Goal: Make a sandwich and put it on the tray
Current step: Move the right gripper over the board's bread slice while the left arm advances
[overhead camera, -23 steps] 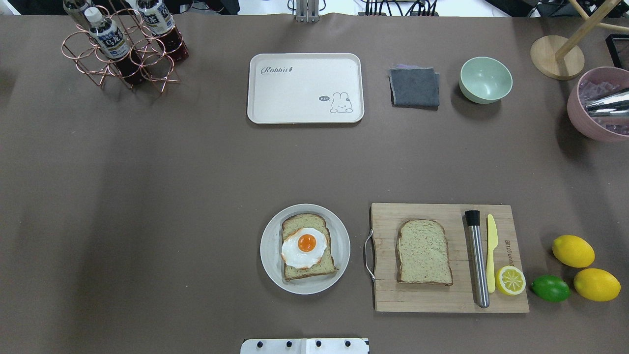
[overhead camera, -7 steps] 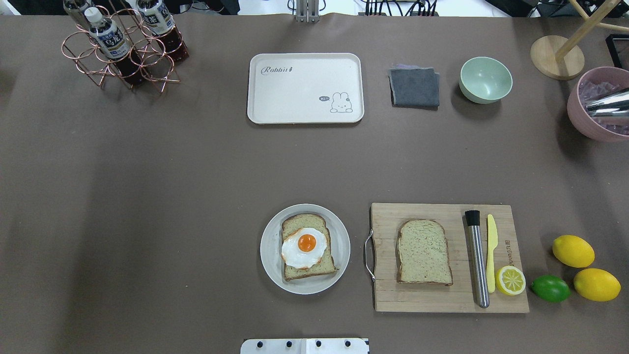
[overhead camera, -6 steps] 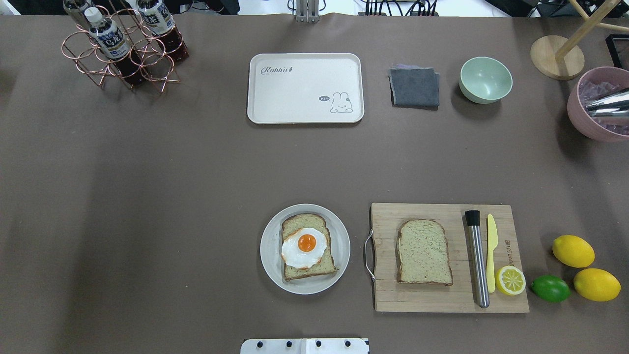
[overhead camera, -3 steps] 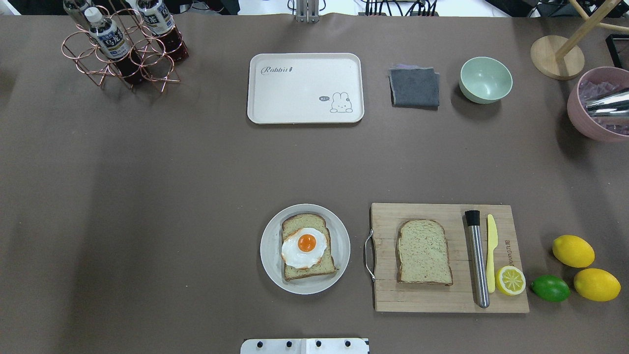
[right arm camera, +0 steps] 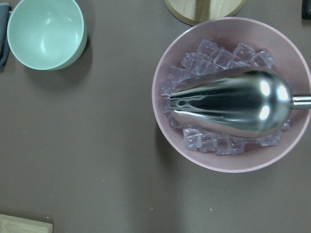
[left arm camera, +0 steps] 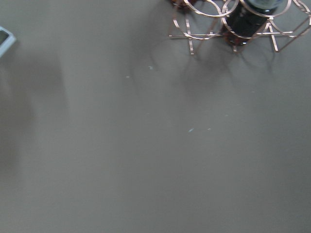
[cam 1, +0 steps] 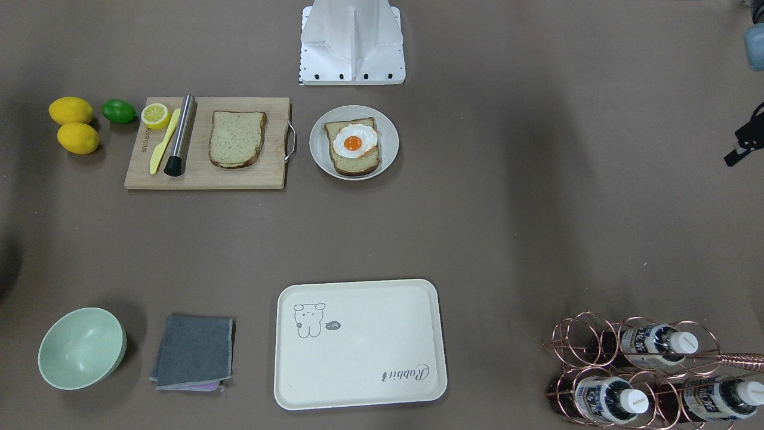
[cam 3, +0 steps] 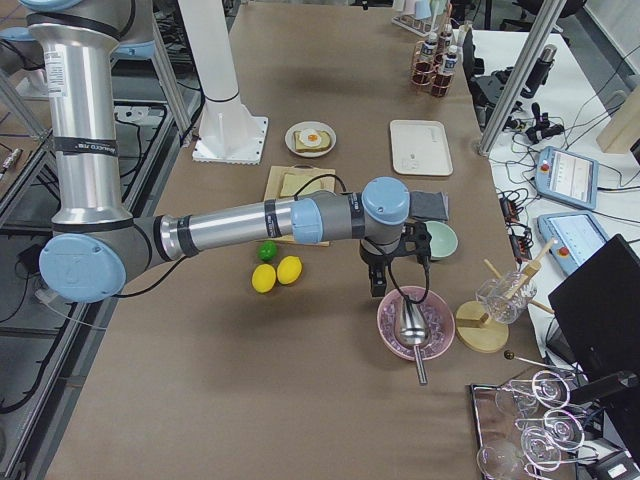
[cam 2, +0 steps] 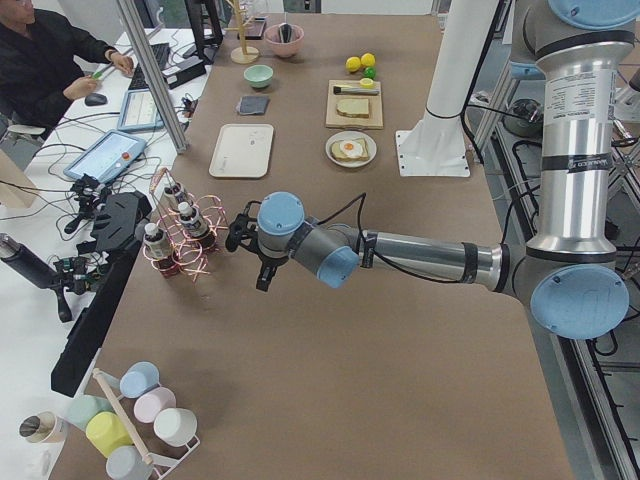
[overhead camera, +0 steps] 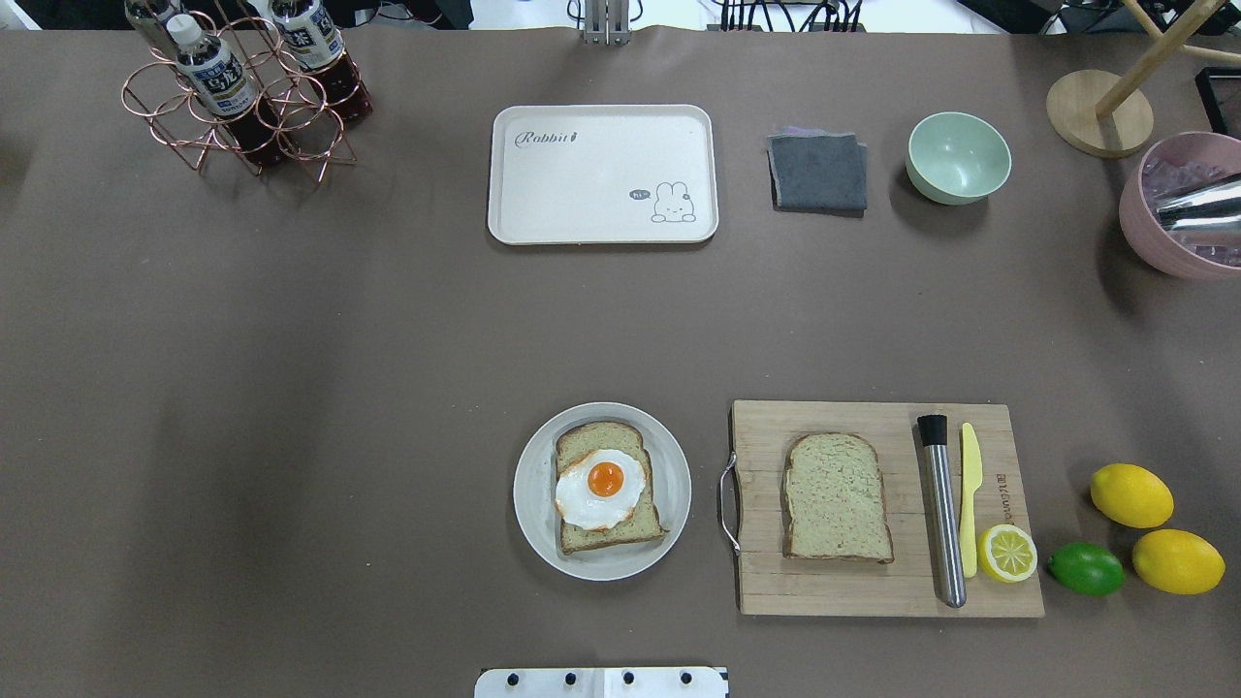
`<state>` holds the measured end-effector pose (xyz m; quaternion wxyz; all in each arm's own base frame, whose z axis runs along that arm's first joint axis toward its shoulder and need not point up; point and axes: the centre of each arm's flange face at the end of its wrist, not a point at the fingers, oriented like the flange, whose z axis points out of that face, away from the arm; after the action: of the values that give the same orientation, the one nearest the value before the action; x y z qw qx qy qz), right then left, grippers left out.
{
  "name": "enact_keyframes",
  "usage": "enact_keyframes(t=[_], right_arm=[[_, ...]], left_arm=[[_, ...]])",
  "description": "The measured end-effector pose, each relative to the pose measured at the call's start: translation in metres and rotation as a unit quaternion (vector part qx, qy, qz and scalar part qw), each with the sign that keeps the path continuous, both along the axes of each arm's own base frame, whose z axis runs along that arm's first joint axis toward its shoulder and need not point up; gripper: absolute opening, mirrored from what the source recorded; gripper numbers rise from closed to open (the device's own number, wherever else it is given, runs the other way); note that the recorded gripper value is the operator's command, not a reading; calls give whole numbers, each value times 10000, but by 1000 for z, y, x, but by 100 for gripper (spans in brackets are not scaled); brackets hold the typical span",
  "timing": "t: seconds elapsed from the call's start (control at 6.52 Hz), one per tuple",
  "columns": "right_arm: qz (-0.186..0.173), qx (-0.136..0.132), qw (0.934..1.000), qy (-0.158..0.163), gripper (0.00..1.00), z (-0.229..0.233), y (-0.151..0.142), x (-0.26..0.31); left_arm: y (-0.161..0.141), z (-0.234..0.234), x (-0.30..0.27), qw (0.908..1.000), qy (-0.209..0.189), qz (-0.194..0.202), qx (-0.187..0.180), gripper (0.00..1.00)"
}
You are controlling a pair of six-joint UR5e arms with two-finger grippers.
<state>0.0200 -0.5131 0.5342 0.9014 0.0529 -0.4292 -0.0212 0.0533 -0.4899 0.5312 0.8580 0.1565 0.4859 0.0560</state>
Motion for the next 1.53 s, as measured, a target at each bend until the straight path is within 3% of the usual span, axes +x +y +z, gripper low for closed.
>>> enact_keyframes(t=[0.31,0.46,0.92,1.23,1.53], right_arm=[[219,118,9994,-259,100,-34,-12,-49],[267,151,9983,-486,100,-52,-11,-88],[558,-176,9900,-1283,100,-103,20,-199],[451,-242,9882,-1445,100,-116,51,-241],[306,-238,9886,-1454,99,-137,88,-292]], left_arm=[[-2,-57,73,9970,685,-142,-340,99],[-5,-84,111,9952,838,-215,-449,99],[9,-146,223,9917,1024,-469,-613,98],[36,-160,275,9925,930,-542,-585,98],[50,-180,286,9927,757,-620,-699,98]])
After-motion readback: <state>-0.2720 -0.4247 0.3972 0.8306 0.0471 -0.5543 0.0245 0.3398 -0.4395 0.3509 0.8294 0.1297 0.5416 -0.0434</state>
